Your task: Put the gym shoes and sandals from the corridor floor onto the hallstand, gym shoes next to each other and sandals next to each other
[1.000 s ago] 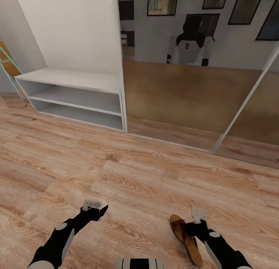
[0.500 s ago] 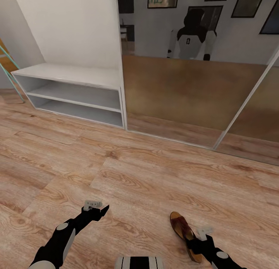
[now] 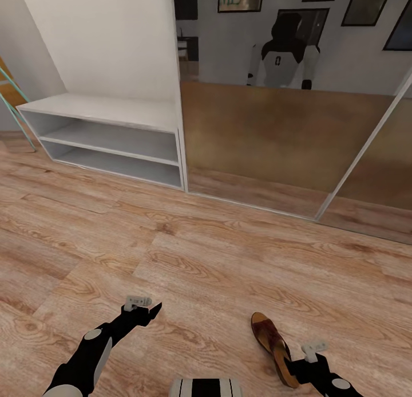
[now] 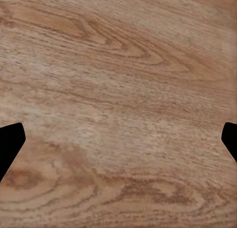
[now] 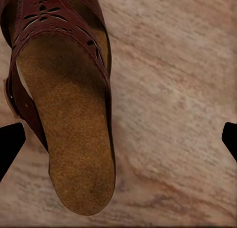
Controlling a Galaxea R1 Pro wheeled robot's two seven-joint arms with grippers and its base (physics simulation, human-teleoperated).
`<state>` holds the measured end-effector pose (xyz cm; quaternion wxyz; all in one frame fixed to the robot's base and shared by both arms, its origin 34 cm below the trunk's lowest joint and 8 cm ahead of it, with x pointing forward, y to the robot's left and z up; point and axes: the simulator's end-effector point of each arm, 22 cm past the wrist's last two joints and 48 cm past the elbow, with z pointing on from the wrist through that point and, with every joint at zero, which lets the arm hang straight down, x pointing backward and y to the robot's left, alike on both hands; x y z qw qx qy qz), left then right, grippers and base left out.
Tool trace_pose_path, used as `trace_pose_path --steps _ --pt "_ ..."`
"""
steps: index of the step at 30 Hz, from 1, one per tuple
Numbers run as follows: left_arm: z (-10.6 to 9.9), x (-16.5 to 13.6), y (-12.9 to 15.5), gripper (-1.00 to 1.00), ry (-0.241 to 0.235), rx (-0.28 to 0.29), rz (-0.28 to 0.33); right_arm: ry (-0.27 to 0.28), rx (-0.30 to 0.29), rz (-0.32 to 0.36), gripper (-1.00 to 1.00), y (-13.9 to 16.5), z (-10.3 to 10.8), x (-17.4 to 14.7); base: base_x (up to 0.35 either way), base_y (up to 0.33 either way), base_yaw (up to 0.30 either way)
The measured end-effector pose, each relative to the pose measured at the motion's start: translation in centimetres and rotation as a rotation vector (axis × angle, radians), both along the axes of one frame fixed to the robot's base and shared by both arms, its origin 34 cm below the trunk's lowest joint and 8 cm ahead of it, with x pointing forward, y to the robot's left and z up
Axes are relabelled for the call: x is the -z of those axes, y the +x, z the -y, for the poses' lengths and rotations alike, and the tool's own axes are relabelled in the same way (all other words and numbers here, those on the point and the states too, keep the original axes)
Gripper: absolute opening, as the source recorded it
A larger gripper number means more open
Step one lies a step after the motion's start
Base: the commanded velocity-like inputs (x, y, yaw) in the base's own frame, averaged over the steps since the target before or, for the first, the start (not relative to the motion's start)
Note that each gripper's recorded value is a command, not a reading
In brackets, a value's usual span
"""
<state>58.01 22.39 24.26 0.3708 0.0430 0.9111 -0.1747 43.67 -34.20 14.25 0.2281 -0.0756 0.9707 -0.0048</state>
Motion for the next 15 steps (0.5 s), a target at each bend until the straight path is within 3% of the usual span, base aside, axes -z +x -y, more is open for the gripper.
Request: trace_pose_path --steps 9,15 --pt "0.3 0.0 0.0 1.0 -0.001 0.008 0.001 0.005 -0.017 0.003 1.0 0.0 -0.7 0.1 0.0 0.0 0.0" --pt "1.5 0.0 -0.1 1.0 -0.004 0.035 0.001 0.004 -0.126 0.097 1.0 1.4 -2.1 -0.8 0.0 0.0 0.0"
